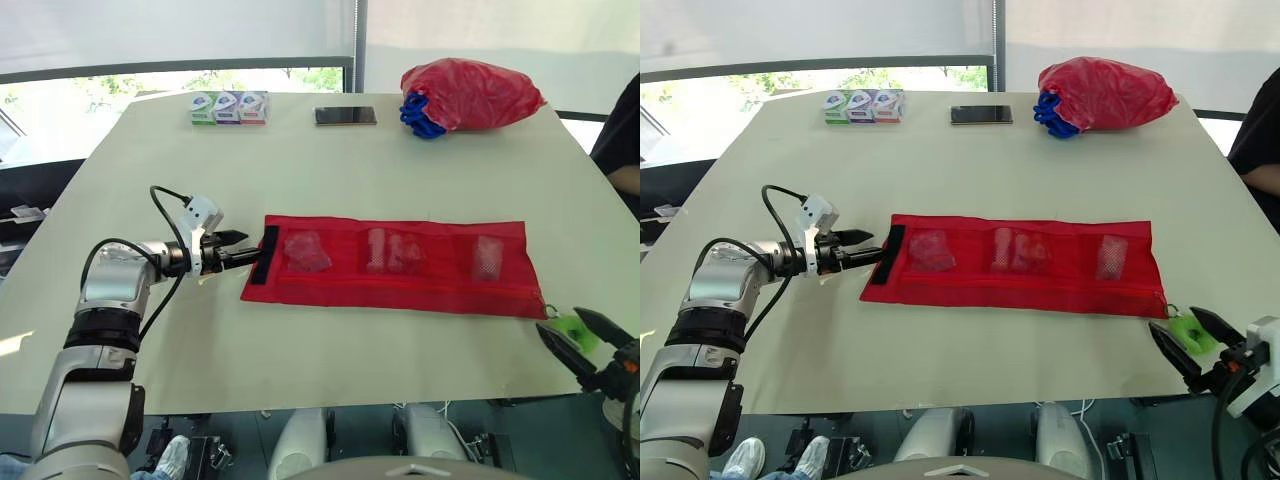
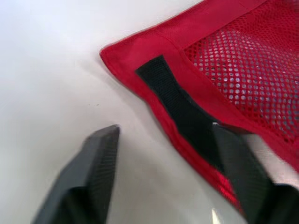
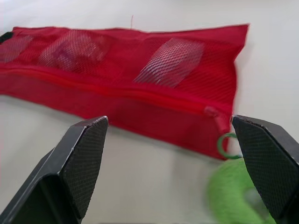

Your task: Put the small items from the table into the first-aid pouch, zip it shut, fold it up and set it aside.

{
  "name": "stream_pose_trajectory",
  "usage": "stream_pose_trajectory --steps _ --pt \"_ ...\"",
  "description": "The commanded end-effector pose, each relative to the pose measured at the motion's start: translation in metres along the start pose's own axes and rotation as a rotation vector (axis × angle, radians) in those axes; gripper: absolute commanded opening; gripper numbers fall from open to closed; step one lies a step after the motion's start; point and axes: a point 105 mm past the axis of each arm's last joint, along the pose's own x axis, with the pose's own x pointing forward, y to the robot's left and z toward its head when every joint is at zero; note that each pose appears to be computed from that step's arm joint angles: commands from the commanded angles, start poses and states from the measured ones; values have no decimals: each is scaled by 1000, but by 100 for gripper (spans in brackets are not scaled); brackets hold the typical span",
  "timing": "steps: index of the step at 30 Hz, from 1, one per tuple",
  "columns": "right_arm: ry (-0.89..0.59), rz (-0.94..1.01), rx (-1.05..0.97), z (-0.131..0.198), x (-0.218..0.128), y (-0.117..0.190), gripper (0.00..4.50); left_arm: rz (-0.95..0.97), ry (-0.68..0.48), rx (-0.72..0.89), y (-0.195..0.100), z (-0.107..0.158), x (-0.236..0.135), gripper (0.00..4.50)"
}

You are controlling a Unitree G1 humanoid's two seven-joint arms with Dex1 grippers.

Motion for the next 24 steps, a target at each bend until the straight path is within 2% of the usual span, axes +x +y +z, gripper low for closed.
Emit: stream_pose_trajectory --steps 1,4,8,12,15,18,24 --pt "-59 -9 -68 8 3 1 450 -79 -177 127 -3 50 -14 442" --pt "-6 -26 -100 -4 5 -1 450 -246 -279 187 -26 74 -16 442" --pt "72 -11 -39 -17 5 4 450 -463 -283 247 -68 84 -11 442" --pt "116 -3 36 -29 5 17 450 -689 -303 372 -126 102 -4 442" --pt "129 -9 100 -35 7 25 450 -802 -294 457 -157 104 -3 442" --pt "148 -100 149 -42 10 20 450 -849 -328 471 -172 115 -5 442" --pt "162 -259 174 -51 15 3 450 -880 -352 509 -178 127 -7 442"
